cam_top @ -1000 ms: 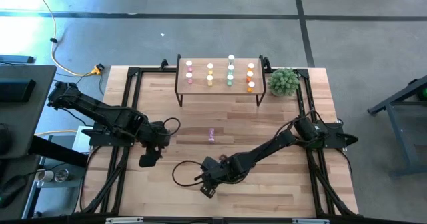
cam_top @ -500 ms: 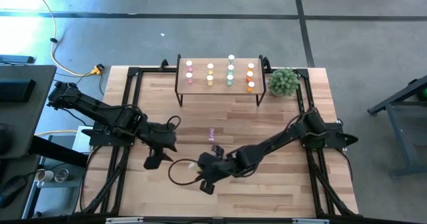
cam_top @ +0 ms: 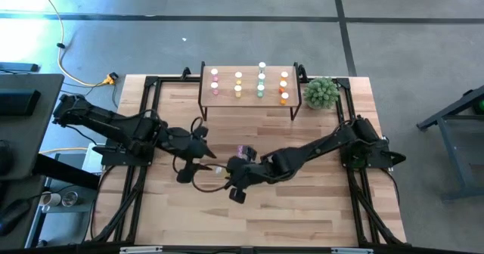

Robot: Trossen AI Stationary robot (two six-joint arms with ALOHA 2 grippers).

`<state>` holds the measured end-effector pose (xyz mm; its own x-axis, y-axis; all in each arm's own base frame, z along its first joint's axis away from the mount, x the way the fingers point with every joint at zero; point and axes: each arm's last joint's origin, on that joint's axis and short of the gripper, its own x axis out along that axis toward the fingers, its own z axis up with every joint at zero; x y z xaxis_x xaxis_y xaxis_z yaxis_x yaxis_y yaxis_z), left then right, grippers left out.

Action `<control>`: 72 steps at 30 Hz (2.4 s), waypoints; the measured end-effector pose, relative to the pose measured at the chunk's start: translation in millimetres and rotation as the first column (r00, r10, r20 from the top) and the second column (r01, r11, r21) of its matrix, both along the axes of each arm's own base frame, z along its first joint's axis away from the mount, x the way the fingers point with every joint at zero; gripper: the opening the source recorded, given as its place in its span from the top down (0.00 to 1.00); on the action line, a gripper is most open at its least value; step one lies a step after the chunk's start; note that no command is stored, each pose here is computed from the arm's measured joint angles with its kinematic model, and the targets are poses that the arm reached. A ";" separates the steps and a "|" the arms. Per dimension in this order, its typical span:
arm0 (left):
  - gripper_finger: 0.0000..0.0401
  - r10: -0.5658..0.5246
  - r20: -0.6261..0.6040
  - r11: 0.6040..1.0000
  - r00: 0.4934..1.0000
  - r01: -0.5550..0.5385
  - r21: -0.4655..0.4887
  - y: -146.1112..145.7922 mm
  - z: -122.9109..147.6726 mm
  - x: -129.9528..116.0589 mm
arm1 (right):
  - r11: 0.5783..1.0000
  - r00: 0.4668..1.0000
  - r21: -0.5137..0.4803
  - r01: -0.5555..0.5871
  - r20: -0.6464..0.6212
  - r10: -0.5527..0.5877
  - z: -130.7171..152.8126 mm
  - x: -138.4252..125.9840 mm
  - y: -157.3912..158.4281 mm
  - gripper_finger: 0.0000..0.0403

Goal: Pick and place medicine bottles onto shelf by color
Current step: Put the yellow pill bottle aligned with the other yellow pill bottles on the shelf

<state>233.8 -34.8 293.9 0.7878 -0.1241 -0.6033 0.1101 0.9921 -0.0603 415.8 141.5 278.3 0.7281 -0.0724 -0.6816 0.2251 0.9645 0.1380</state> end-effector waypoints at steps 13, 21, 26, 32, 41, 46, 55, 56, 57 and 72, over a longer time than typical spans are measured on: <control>0.54 0.076 0.018 0.997 0.997 -0.076 0.001 24.7 0.3 5.2 | 0.998 0.999 -0.064 -0.011 -0.048 0.008 -2.0 10.4 -43.4 0.76; 0.54 0.095 0.001 0.995 0.996 -0.095 -0.024 36.3 -0.8 4.6 | 0.996 0.999 -0.089 -0.007 -0.036 0.004 4.6 11.2 -59.2 0.76; 0.54 0.117 -0.007 0.993 0.993 -0.117 -0.023 41.8 -1.4 4.0 | 0.996 1.000 -0.088 -0.015 -0.012 0.014 15.7 6.3 -59.8 0.76; 0.54 0.124 -0.003 0.992 0.992 -0.124 -0.025 43.8 -1.1 4.2 | 0.996 1.000 -0.086 -0.006 -0.002 0.006 17.4 6.9 -63.3 0.76; 0.54 0.124 -0.003 0.992 0.992 -0.124 -0.026 43.8 -1.1 4.2 | 0.996 1.000 -0.091 -0.009 0.028 0.011 19.6 9.4 -64.9 0.76; 0.54 0.124 -0.003 0.992 0.992 -0.124 -0.026 43.8 -1.1 4.2 | 0.996 0.999 -0.090 -0.009 0.033 0.012 20.0 9.7 -64.9 0.76; 0.69 0.123 -0.003 0.992 0.992 -0.123 -0.026 43.7 -1.1 4.2 | 0.996 0.999 -0.091 -0.007 0.032 0.010 20.0 9.7 -65.2 0.76; 0.70 0.123 -0.003 0.992 0.992 -0.123 -0.026 43.7 -1.1 4.2 | 0.996 0.999 -0.091 -0.007 0.033 0.010 20.0 9.7 -65.2 0.76; 0.71 0.123 -0.003 0.992 0.992 -0.123 -0.026 43.7 -1.1 4.2 | 0.996 0.999 -0.091 -0.007 0.033 0.010 20.0 9.7 -65.2 0.76; 0.71 0.122 -0.004 0.992 0.993 -0.122 -0.025 43.3 -1.2 4.1 | 0.995 0.999 -0.099 -0.014 0.031 0.017 20.0 9.8 -65.7 0.72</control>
<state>237.9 8.6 292.7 0.7964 -0.0424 -0.6033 -0.0118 0.9963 -0.0857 425.6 75.8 298.3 0.7509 -0.1266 -0.6482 0.2073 0.9770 0.0492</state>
